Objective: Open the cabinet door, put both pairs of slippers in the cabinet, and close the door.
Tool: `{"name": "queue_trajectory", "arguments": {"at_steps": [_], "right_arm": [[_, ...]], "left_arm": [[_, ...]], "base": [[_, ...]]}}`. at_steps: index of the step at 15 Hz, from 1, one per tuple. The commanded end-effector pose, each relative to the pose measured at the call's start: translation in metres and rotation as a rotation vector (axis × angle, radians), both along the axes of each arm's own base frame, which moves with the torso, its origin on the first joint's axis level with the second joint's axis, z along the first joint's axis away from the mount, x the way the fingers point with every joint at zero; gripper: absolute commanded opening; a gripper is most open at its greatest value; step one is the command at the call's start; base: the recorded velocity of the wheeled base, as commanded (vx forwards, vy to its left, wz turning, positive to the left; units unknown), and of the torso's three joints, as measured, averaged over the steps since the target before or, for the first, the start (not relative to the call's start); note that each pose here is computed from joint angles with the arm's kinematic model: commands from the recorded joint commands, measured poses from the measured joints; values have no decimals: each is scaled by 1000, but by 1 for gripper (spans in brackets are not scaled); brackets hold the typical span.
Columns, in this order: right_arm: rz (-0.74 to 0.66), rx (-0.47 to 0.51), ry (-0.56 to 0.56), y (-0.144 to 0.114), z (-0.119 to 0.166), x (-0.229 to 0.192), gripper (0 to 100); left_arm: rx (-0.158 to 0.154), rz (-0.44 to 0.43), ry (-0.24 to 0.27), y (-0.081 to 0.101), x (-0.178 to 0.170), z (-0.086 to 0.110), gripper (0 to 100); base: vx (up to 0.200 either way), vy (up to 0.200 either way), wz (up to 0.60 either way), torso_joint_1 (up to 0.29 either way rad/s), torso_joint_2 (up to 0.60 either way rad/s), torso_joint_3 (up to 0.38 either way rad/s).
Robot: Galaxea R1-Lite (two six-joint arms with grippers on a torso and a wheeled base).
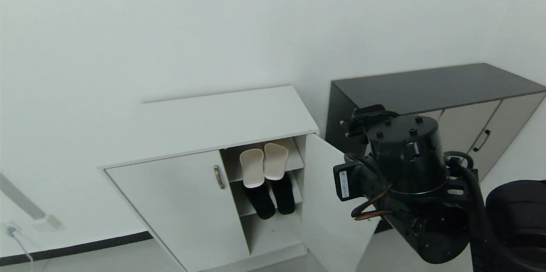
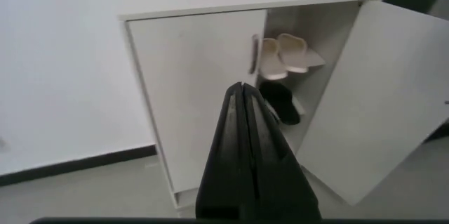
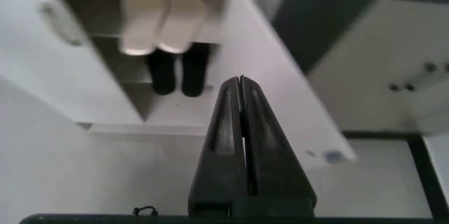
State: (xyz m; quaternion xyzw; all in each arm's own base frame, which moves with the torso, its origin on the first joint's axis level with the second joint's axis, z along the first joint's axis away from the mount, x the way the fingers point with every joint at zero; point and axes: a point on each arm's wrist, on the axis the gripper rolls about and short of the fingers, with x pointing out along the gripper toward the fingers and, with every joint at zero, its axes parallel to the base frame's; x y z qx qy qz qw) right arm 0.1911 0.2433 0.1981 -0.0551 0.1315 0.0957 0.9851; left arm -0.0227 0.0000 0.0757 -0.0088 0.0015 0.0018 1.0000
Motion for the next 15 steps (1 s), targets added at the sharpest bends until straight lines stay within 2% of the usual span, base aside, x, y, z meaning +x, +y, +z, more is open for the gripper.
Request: {"name": "queue_trajectory", "arguments": {"at_steps": [1,5,11,13,14,15], "right_arm": [[-3,0,0,0,0,1,0],[-8,-3,1,-1,-1,2,0],[-25,-9,-1,-5,-1,7,0],[-81,-32,2,-13,-4,25,0],[-105,-20,-1,-18,-6,38,0],[-70,21,1,-25,-6,51,0]], "left_arm": [[-1,1,0,0,0,0,0],[-1,-1,0,0,0,0,0],[-1,1,2,0,0,0,0],[-1,1,0,0,0,0,0],[-1,1,2,0,0,0,0],[-1,-1,2,0,0,0,0]], "base": [[0,0,0,0,0,0],[0,0,0,0,0,0],[-200,0,0,1,3,2],[0,0,0,0,0,0],[0,0,0,0,0,0],[0,0,0,0,0,0]]}}
